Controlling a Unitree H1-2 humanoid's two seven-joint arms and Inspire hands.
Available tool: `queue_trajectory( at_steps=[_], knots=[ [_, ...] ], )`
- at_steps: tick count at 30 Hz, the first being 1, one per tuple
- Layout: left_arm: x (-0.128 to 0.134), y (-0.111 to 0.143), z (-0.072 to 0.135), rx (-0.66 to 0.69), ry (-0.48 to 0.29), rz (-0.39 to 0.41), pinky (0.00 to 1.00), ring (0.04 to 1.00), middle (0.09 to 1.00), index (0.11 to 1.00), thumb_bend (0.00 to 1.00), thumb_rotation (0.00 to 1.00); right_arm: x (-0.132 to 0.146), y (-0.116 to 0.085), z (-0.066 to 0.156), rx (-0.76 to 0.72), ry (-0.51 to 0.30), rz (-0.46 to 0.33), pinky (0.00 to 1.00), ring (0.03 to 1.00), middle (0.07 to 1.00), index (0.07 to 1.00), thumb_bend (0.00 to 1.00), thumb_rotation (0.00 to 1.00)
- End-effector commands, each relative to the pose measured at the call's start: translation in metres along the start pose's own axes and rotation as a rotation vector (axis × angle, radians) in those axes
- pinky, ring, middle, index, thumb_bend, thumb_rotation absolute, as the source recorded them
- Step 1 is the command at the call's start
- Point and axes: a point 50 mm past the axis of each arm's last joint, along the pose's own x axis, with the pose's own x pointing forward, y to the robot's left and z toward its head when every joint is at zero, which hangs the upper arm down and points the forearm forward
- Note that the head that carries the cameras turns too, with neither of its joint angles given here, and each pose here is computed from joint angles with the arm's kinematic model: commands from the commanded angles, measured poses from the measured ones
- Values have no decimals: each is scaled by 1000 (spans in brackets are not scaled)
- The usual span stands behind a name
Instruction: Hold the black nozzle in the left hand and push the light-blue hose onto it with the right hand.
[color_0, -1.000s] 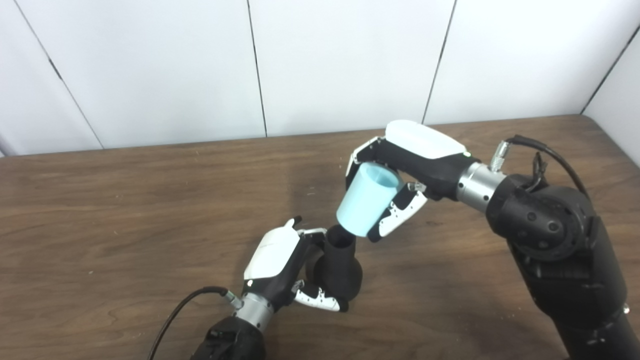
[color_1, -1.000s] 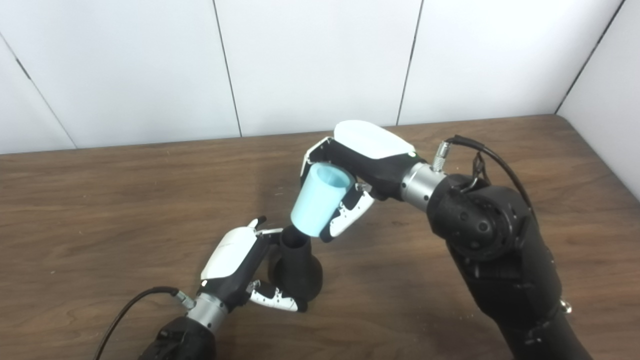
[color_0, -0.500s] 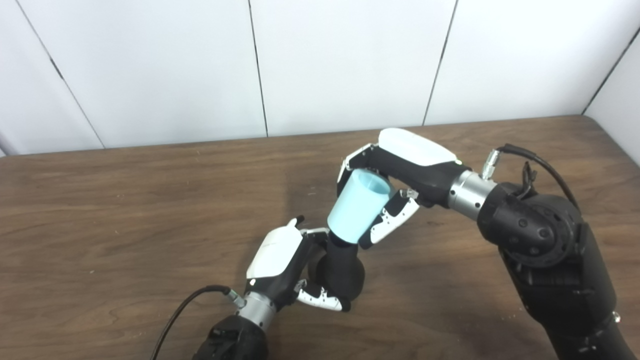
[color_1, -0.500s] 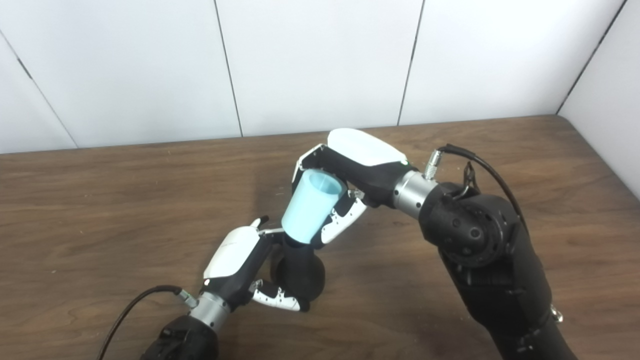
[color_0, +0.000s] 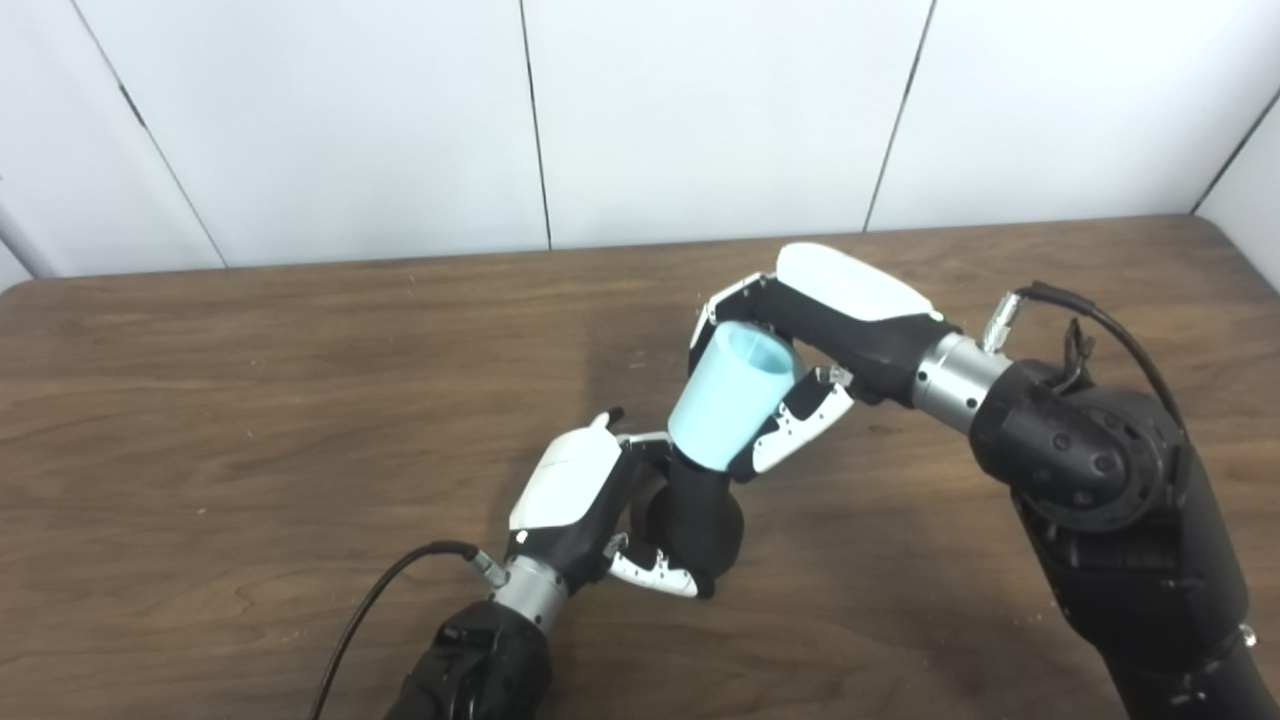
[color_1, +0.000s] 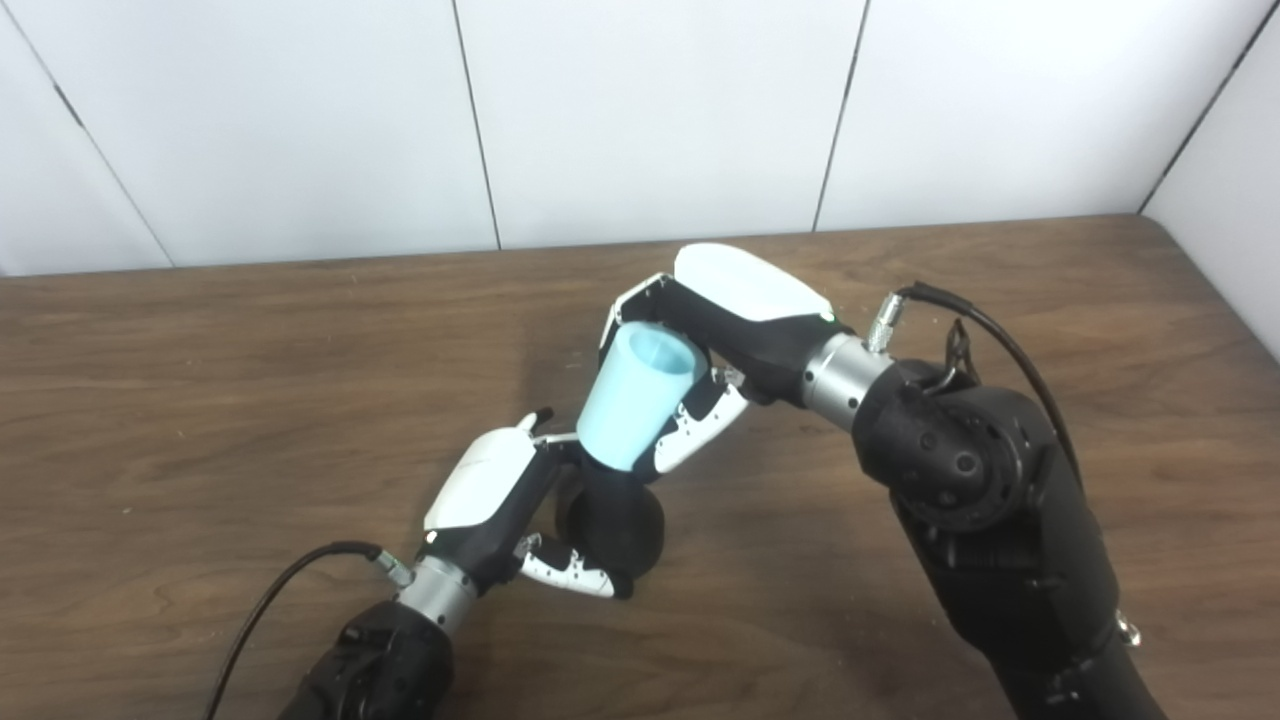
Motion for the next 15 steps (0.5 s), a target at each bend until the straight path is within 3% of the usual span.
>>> queue_trajectory(
  at_steps=[1, 15],
  knots=[
    [-4, -27, -11, 0, 86, -140, 1000, 714, 471, 494, 522, 0, 0, -6, 7, -26, -27, -7, 304, 425, 500, 526, 496, 0],
    [-4, -28, -11, -5, 85, -137, 1000, 714, 473, 493, 522, 0, 5, -5, 5, -26, -29, 65, 306, 428, 501, 526, 496, 0]
  ],
)
